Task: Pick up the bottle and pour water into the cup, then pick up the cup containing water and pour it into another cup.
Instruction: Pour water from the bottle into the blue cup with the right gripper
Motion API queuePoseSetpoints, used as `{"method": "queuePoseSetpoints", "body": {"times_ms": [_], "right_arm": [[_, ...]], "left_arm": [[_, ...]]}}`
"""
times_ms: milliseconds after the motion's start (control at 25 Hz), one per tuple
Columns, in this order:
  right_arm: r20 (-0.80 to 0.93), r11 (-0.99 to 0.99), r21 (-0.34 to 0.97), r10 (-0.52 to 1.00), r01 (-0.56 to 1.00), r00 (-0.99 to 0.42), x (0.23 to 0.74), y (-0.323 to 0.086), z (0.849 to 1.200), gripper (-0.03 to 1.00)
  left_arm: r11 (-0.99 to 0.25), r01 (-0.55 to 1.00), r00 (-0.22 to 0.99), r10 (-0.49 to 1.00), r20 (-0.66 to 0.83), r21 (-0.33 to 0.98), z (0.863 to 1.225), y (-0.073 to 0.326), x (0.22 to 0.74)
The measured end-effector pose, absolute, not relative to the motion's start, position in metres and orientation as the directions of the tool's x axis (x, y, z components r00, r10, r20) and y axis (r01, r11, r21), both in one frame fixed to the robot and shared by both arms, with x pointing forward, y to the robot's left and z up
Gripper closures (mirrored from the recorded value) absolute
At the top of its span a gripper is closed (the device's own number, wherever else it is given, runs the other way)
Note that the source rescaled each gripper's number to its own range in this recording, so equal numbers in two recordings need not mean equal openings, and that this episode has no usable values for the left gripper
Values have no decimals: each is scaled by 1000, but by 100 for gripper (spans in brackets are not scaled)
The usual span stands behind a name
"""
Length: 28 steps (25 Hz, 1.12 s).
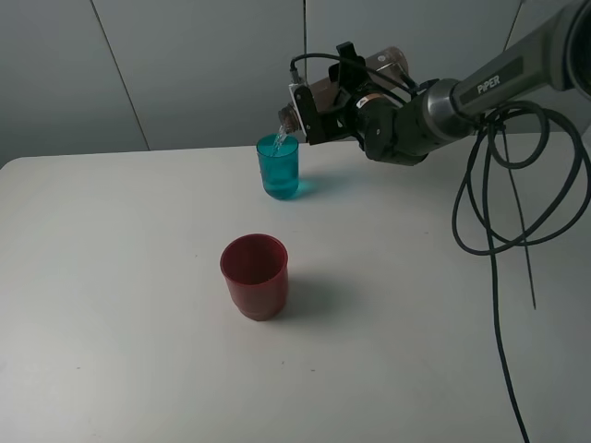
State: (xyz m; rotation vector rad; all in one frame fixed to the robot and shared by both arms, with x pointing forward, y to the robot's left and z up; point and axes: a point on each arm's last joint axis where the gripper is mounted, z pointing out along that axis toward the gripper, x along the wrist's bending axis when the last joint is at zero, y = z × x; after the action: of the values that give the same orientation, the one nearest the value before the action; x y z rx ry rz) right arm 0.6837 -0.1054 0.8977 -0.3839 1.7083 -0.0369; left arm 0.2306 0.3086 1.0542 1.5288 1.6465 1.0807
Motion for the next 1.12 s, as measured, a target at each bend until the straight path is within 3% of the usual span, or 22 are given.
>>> {"method": "queuePoseSetpoints", "body": {"times_ms": [1120], "right_arm": [[-923, 872, -358, -385, -335, -15, 681, -95, 901, 97]], "left_arm": [[-20, 467, -118, 989, 85, 884, 1054, 309, 231]]}}
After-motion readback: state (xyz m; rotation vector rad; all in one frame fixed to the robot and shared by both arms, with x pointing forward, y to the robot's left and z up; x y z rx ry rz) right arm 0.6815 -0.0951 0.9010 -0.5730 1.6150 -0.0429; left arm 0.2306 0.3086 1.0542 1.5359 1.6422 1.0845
